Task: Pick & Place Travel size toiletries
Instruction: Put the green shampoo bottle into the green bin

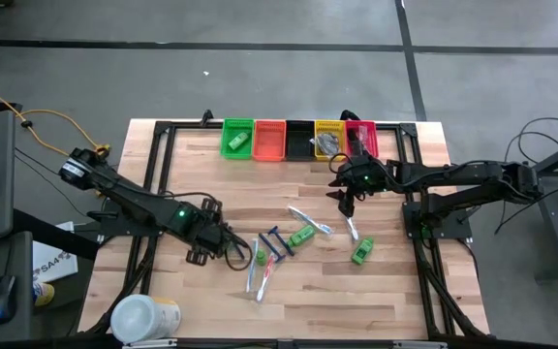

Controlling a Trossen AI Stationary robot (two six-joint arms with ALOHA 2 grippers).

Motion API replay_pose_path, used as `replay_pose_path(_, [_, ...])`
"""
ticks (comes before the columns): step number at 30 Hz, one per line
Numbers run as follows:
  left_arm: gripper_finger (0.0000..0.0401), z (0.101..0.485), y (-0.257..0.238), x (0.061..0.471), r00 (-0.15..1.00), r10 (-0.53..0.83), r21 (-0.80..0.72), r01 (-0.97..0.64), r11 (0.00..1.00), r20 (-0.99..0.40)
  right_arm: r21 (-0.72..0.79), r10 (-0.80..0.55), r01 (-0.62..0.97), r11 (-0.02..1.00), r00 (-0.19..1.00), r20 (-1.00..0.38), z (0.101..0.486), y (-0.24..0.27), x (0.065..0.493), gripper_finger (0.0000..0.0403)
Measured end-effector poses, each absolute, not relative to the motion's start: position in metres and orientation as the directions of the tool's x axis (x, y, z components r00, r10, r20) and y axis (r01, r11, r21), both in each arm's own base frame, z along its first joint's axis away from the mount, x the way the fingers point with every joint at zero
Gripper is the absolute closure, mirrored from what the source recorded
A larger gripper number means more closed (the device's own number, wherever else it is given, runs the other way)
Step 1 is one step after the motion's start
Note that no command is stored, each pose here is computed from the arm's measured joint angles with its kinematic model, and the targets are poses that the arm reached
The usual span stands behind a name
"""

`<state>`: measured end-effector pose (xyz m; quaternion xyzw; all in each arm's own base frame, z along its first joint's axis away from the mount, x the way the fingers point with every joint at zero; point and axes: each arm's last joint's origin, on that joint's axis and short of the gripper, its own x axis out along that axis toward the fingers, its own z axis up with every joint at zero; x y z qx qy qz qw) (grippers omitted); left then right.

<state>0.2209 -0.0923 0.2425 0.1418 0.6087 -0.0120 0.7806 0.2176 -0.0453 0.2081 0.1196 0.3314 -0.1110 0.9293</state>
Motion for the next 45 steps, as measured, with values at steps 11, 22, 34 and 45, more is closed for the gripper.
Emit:
replay_pose_path(11, [0.0150, 0.240, -0.097, 0.228, 0.314, 0.091, 0.171, 0.235, 0.957, -0.945, 0.150, -0.125, 0.284, 0.947, 0.757, -0.642, 0.208, -0.045, 0.218, 0.0247])
replay_pose_path(22, [0.0150, 0.230, -0.097, 0.231, 0.349, 0.088, 0.182, 0.246, 0.952, -0.933, 0.150, -0.126, 0.284, 0.947, 0.757, -0.641, 0.208, -0.045, 0.218, 0.0247])
replay_pose_path(34, [0.0153, 0.211, -0.094, 0.244, 0.284, 0.120, 0.194, 0.249, 0.949, -0.951, 0.147, -0.125, 0.282, 0.948, 0.756, -0.642, 0.208, -0.045, 0.218, 0.0247])
replay_pose_path(45, [0.0232, 0.212, -0.097, 0.245, 0.284, 0.030, 0.110, 0.272, 0.956, -0.958, 0.145, -0.126, 0.280, 0.949, 0.756, -0.642, 0.208, -0.045, 0.218, 0.0247])
